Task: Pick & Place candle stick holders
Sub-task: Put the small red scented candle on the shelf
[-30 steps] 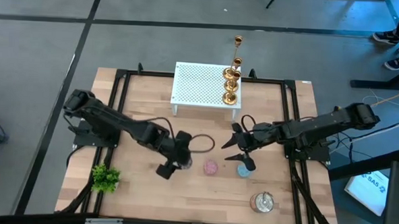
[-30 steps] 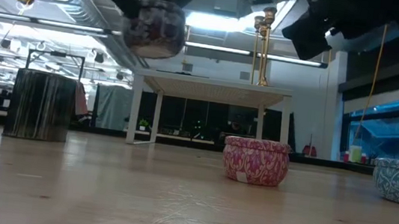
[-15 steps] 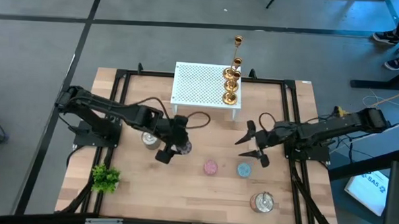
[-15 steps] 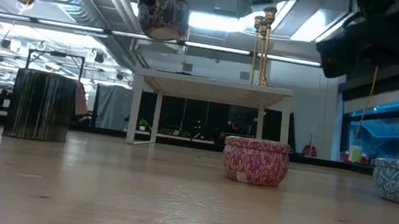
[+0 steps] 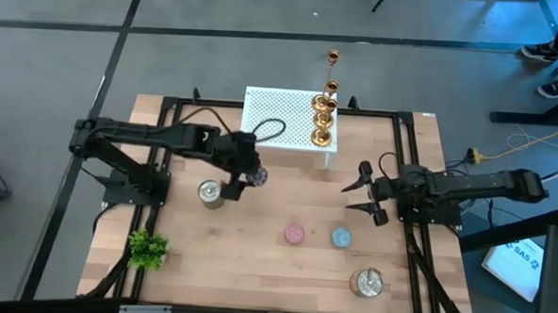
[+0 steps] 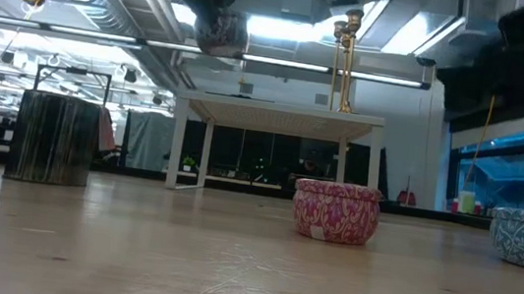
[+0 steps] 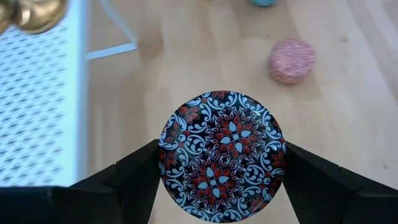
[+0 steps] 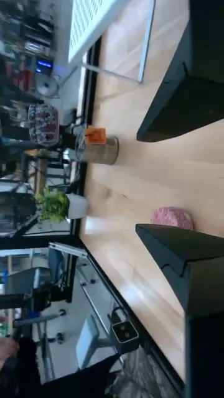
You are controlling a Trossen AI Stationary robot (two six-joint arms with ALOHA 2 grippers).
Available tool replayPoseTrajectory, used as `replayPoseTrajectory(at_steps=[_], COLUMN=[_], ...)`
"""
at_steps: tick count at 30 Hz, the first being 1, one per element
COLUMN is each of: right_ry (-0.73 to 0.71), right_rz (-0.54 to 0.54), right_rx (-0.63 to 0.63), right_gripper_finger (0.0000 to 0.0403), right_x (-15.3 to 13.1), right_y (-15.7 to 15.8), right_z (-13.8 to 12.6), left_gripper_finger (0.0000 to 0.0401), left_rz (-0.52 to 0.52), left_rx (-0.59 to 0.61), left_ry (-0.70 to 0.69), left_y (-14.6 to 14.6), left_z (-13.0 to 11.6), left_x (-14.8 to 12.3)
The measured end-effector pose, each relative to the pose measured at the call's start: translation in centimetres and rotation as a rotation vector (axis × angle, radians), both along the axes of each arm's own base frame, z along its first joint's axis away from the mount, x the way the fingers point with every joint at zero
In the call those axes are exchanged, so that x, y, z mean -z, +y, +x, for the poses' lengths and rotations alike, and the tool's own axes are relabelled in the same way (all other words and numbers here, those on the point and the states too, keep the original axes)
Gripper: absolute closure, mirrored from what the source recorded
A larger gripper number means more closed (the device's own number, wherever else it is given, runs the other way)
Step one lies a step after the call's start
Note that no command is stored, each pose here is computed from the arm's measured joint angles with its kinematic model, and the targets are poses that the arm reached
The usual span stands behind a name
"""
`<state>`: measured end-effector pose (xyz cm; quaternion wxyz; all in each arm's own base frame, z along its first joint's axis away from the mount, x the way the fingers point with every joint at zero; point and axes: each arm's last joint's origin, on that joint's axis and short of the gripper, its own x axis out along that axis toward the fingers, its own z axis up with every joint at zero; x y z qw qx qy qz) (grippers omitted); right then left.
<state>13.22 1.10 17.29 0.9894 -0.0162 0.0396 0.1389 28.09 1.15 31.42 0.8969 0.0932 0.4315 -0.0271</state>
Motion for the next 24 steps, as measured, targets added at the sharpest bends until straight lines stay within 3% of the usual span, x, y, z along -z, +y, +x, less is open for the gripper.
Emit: replayPoseTrajectory(at_steps=[11, 17, 20, 24], right_ry=[-0.101, -0.131, -0.097, -0.041], right_rz=[-0.012, -0.090, -0.098, -0.023], right_rx=[0.050, 0.127, 0.217, 0.395], right_gripper_finger=[0.0171, 0.0171, 0.0171, 0.0171], right_x=[0.3, 0.2, 0.5, 0.9], right_y=[-1.5, -2.3, -2.8, -3.5], right_z=[-1.5, -2.1, -2.2, -2.4], left_gripper_finger=[0.0118, 0.0118, 0.0118, 0.0118], left_rz=[-0.043, -0.062, -0.066, -0.096], left_rx=[-0.088, -0.132, -0.145, -0.189], left_ry=[-0.012, -0.014, -0.015, -0.056], left_y=[3.3, 3.9, 3.9, 3.9], left_z=[-0.5, -0.6, -0.6, -0.5], left_x=[-0.2, -0.2, -0.3, -1.5])
